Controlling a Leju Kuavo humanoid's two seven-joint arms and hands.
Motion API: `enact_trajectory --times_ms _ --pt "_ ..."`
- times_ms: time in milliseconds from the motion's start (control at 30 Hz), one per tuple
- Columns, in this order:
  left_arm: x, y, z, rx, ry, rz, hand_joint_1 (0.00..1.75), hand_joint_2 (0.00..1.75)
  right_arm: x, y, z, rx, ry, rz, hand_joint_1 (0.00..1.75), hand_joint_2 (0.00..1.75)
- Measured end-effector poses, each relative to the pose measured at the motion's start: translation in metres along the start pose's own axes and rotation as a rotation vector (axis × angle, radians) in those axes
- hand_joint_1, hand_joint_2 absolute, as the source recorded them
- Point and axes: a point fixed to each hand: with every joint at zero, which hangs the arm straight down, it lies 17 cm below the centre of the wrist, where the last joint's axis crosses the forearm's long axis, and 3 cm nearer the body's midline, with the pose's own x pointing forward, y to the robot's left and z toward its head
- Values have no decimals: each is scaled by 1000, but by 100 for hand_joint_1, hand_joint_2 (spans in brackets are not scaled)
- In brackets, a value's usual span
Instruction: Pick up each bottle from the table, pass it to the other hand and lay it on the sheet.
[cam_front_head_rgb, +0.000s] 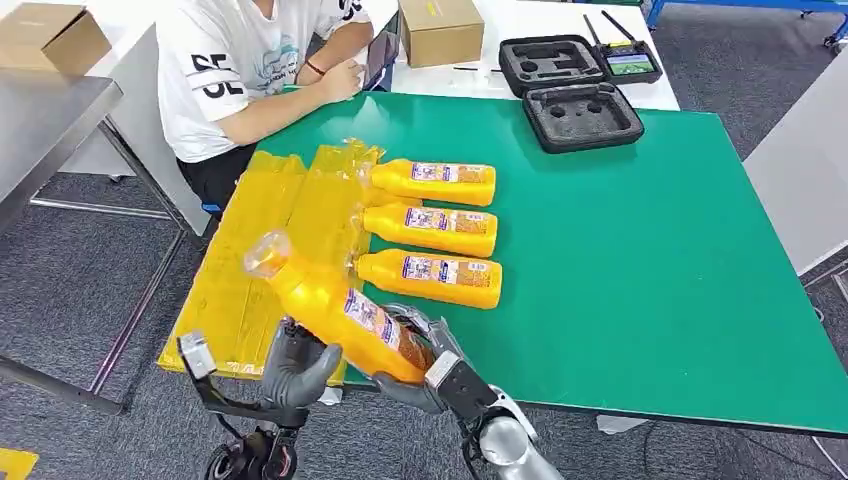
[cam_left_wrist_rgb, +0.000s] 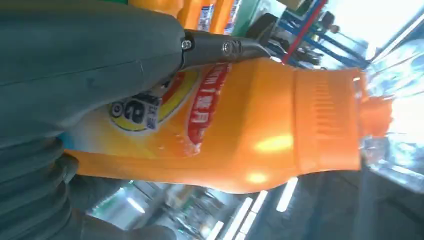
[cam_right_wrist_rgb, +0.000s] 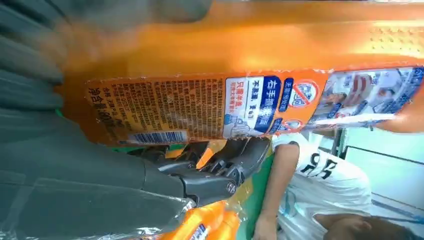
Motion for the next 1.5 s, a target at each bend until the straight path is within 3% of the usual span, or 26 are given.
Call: enact_trajectory --times_ms 367,767,800,833,867,900,967,1000,1133,1167,1200,1500 --pt "-37 10 -12 40 106 -103 0 175 1 31 -11 100 9 -15 175 175" --pt "-35 40 -5 107 100 -29 0 175 -23 53 -11 227 62 39 175 175" --pt "-33 42 -5 110 96 -28 16 175 -26 55 -10 235 69 41 175 175" --pt "-32 44 -4 115 92 -26 80 175 -27 56 -8 239 75 42 175 175" --pt "-30 46 -3 120 85 -27 120 175 -30 58 -7 243 83 44 175 175" --pt "-27 49 -2 127 75 -27 68 175 -32 59 -5 248 91 46 175 175" --pt "-23 52 1 139 59 -26 52 175 -36 61 -2 256 102 51 175 175" --pt "-20 53 3 146 51 -26 89 175 -38 61 -1 260 105 54 175 175" --pt "-12 54 7 159 31 -31 89 175 -40 65 1 272 111 57 175 175" --pt "-11 54 8 160 27 -32 136 175 -40 66 1 274 111 57 175 175" --pt "-10 54 8 160 25 -33 171 175 -40 66 1 275 111 57 175 175" --pt "-13 40 9 101 43 -110 175 175 -36 69 -2 277 102 53 175 175"
